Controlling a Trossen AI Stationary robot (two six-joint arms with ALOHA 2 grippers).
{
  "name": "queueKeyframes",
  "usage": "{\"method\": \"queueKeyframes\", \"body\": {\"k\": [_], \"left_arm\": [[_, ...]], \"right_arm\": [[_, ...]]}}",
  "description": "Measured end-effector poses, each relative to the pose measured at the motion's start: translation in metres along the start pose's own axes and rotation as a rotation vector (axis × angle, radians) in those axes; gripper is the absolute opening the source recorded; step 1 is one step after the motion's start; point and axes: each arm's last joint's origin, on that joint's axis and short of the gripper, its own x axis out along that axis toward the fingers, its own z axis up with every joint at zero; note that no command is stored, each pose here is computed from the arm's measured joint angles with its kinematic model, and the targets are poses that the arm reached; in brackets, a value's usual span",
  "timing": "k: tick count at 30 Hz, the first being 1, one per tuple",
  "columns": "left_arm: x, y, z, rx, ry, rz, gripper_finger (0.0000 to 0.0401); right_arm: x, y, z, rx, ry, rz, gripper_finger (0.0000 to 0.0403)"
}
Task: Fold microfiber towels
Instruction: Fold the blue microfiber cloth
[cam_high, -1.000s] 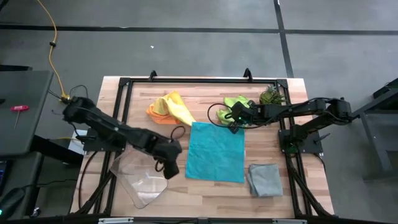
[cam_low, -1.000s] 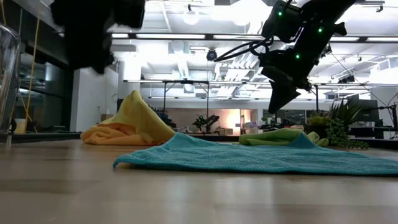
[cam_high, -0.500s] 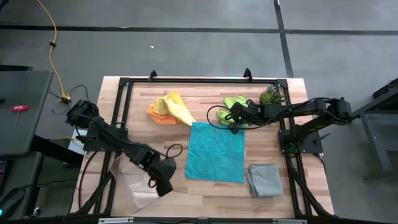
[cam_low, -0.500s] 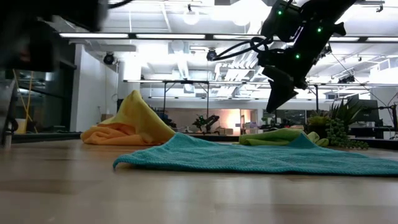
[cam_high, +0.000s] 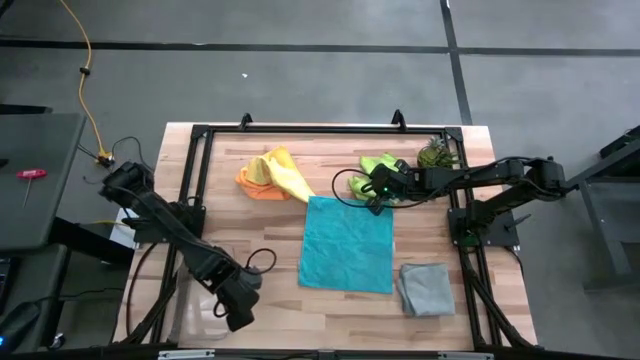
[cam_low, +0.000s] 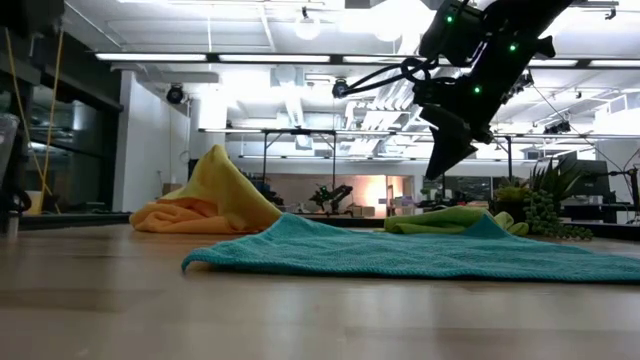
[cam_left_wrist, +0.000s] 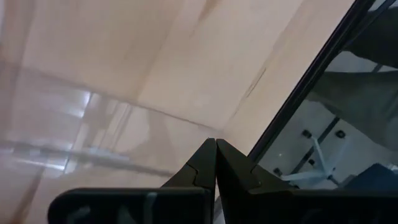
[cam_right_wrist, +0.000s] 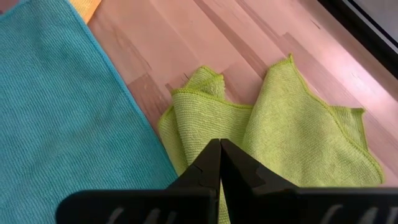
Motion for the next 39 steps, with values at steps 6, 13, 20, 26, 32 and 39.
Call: {"method": "queueKeyframes", "body": {"k": [6,13,20,26,32,39], "left_arm": [[-0.012,0.004,-0.008,-0.003,-0.007,0.009,0.0000],[-0.044,0.013,0.005,0.065,-0.161,-0.064,0.0000],[-0.097,0.040,0.047,0.219,-0.572,-0.049,0.0000],[-0.132,0.066,0.104,0.324,-0.880,0.001,0.0000],[-0.136,0.090,0.157,0.370,-0.997,0.034,0.0000],[-0.101,0.127,0.205,0.182,-0.880,0.077,0.0022]], "right_arm": [[0.000,0.000,0.000,0.000,0.000,0.000,0.0000],[0.000,0.000,0.000,0.000,0.000,0.000,0.0000],[0.000,0.000,0.000,0.002,-0.001,0.011,0.0000],[-0.007,-0.001,-0.002,0.019,0.030,0.067,0.0000],[-0.024,-0.011,-0.014,0.126,0.135,0.027,0.0000],[-0.034,-0.015,-0.029,0.232,0.191,0.034,0.0000]]}}
